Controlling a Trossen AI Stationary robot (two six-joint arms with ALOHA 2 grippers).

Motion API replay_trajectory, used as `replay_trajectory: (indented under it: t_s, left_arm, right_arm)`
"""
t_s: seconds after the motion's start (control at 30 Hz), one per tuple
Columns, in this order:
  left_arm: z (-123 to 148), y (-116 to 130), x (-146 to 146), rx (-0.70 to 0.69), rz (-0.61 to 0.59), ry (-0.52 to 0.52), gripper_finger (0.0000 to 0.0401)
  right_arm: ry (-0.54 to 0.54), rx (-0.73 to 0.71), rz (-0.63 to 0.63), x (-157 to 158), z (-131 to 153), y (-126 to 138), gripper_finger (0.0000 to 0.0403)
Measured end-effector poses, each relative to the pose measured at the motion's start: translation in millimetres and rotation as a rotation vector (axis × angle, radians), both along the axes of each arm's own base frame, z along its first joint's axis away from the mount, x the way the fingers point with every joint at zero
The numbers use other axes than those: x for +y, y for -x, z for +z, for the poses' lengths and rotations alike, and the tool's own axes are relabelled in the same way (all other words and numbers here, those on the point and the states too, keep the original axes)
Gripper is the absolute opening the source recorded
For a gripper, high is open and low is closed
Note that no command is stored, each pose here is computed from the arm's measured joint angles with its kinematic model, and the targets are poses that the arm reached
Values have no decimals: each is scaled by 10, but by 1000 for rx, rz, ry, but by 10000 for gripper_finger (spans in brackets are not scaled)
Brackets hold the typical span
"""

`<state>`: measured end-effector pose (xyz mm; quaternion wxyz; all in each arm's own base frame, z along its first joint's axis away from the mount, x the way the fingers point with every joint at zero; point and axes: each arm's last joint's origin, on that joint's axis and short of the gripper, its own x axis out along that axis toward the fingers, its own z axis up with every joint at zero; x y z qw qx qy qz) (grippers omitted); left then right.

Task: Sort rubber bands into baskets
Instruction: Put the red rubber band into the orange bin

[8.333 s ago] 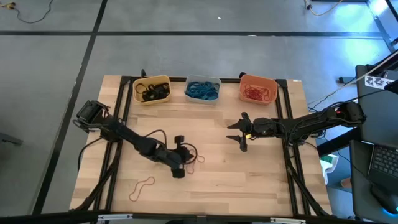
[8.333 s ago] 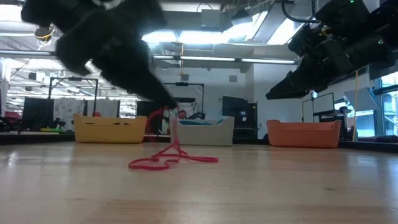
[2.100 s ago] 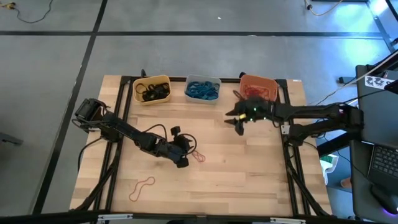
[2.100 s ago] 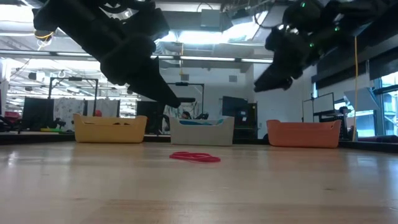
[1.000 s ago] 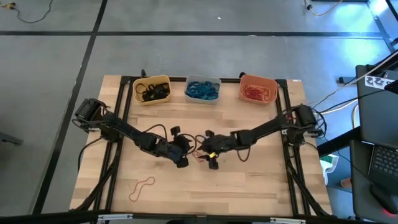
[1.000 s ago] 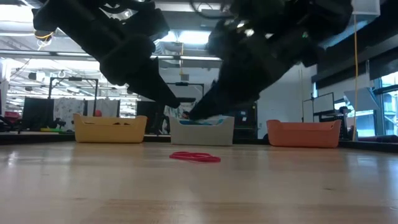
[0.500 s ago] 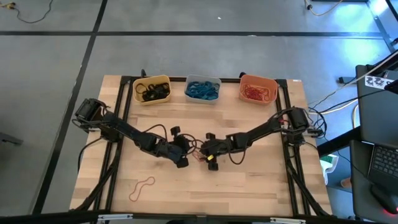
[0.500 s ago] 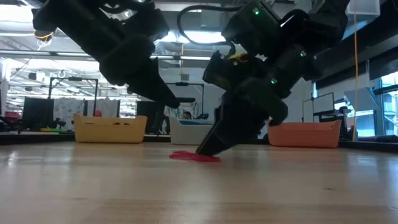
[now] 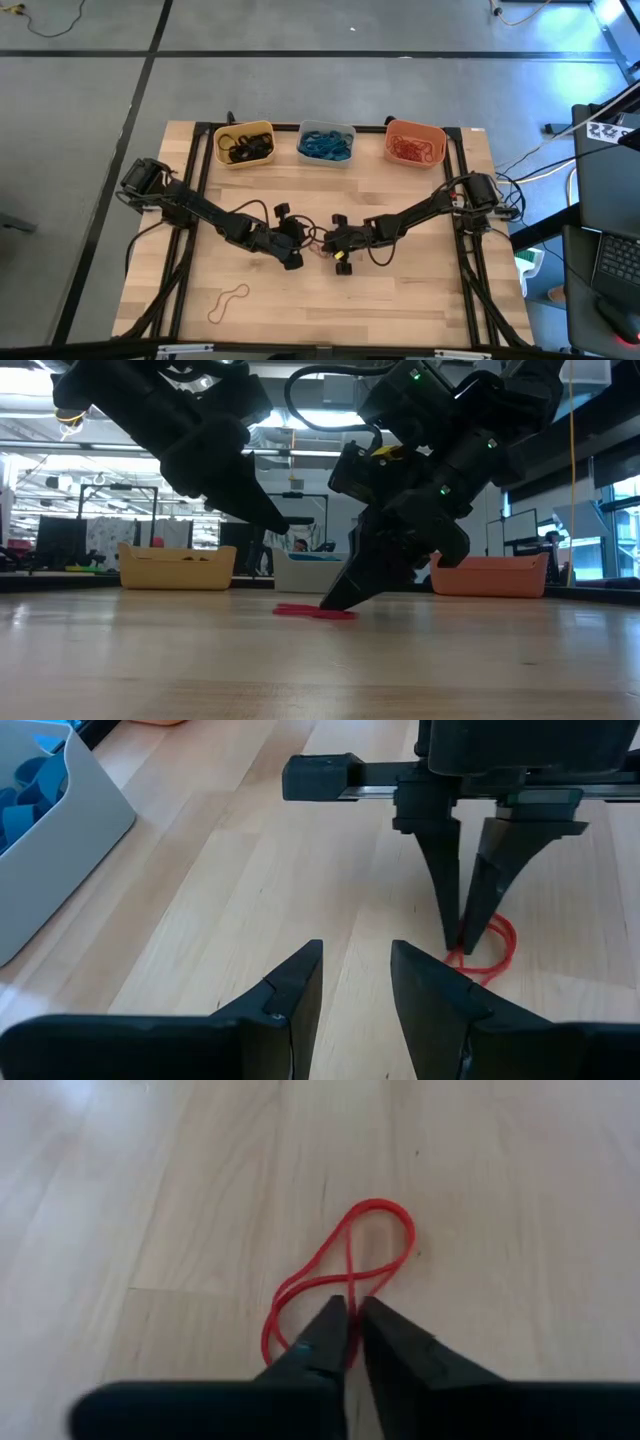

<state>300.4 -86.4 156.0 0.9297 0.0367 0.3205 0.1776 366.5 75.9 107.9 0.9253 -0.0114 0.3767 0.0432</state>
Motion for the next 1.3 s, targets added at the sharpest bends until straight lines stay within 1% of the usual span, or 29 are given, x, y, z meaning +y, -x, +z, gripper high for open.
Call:
replay_trajectory:
  t_s: [0.07,0.1,0.3,0.4,0.63,1.0,1.17,1.3]
  left_arm:
    - [0,0,0,0,0,1,117]
    - [0,0,0,0,0,0,117]
    - [0,0,0,0,0,0,117]
    - [0,0,0,0,0,0,117]
    - [0,0,0,-2,4,5,117]
    - [0,0,0,-3,4,6,117]
    - [0,0,0,-3,4,6,117]
    - [0,0,0,-3,4,6,117]
  right_arm:
    - [3,5,-2,-3,0,3,11]
    - [7,5,-1,-4,1,4,7]
    - [37,-2,-8,-8,20,7,5]
    - [47,17,-12,-21,67,40,4]
    - [83,44,-40,-67,429,198,2]
    - [253,67,-150,-194,948,534,1]
    - [320,89,-199,-258,1138,718,1]
    - [396,101,-256,-321,1307,901,1]
